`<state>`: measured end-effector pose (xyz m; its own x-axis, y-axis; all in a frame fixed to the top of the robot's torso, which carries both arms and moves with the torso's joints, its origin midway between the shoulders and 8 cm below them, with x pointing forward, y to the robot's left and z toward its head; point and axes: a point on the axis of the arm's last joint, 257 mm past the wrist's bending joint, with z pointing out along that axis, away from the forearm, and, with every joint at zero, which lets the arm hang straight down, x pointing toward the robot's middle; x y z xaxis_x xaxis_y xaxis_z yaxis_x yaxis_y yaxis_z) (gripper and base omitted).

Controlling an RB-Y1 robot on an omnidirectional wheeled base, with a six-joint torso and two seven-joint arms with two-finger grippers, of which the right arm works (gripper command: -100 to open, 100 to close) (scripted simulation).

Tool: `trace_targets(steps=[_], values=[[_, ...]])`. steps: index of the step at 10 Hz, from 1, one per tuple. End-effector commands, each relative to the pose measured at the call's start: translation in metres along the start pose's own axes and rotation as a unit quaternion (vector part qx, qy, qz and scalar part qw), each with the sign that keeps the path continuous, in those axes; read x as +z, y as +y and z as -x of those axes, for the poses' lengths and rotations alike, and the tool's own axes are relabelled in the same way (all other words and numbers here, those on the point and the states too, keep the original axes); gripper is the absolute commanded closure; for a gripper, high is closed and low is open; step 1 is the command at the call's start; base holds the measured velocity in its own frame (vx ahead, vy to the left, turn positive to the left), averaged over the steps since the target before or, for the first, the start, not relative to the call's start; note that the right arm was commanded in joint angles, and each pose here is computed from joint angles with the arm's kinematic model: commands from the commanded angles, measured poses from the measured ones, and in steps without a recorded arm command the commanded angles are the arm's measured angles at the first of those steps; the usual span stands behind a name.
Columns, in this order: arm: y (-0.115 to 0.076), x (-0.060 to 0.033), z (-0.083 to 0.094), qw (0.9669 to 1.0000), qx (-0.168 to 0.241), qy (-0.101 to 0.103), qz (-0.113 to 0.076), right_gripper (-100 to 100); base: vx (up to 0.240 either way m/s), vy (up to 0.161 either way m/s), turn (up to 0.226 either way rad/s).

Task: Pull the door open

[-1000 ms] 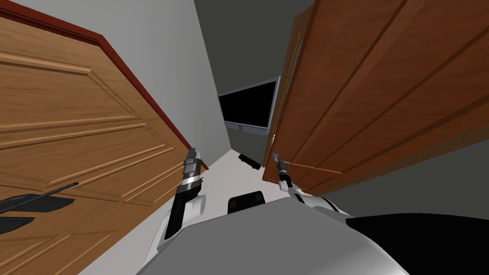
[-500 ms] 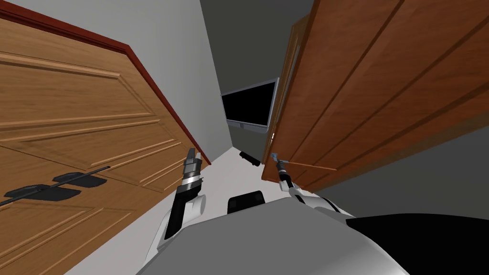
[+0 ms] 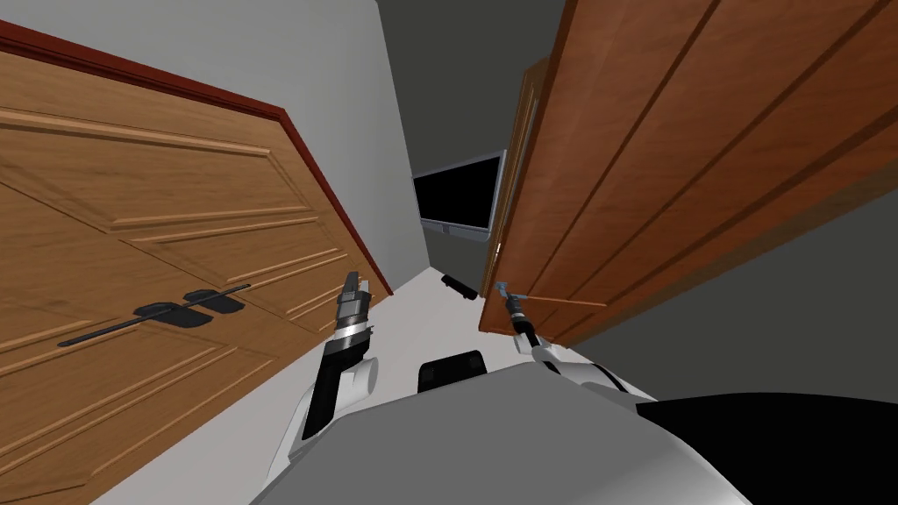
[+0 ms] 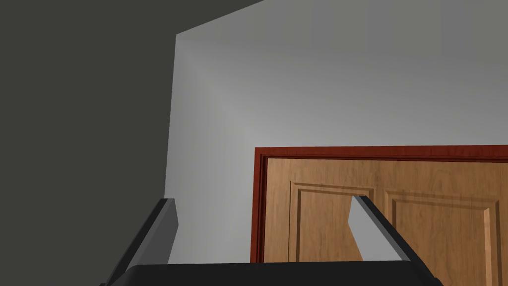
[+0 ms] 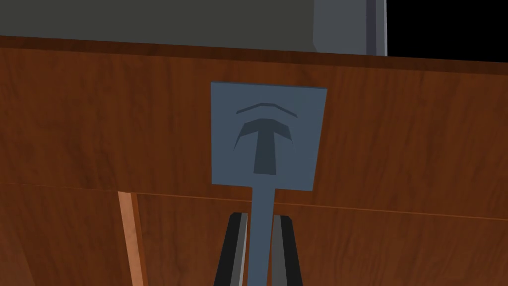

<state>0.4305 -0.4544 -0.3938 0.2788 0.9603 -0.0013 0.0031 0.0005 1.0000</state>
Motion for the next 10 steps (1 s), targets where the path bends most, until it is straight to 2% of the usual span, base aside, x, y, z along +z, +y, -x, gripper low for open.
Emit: trace_targets(steps=[1, 2, 3, 4, 10], values=[[0.001, 0.0002, -0.004, 0.9999, 0.0, 0.01, 0.002, 100, -0.186, -0.05, 0.083], [0.001, -0.0003, -0.006, 0.9999, 0.001, 0.015, 0.002, 100, -0.194, -0.031, 0.067], [0.001, 0.0003, -0.006, 0.9999, 0.001, 0.012, 0.001, 100, -0.086, -0.008, 0.024], [0.0, -0.0022, -0.01, 0.9997, 0.001, 0.024, 0.0, 100, -0.145, -0.016, 0.097], [0.001, -0.0073, -0.02, 0.9981, 0.0, 0.061, 0.002, 100, -0.203, -0.026, 0.068]])
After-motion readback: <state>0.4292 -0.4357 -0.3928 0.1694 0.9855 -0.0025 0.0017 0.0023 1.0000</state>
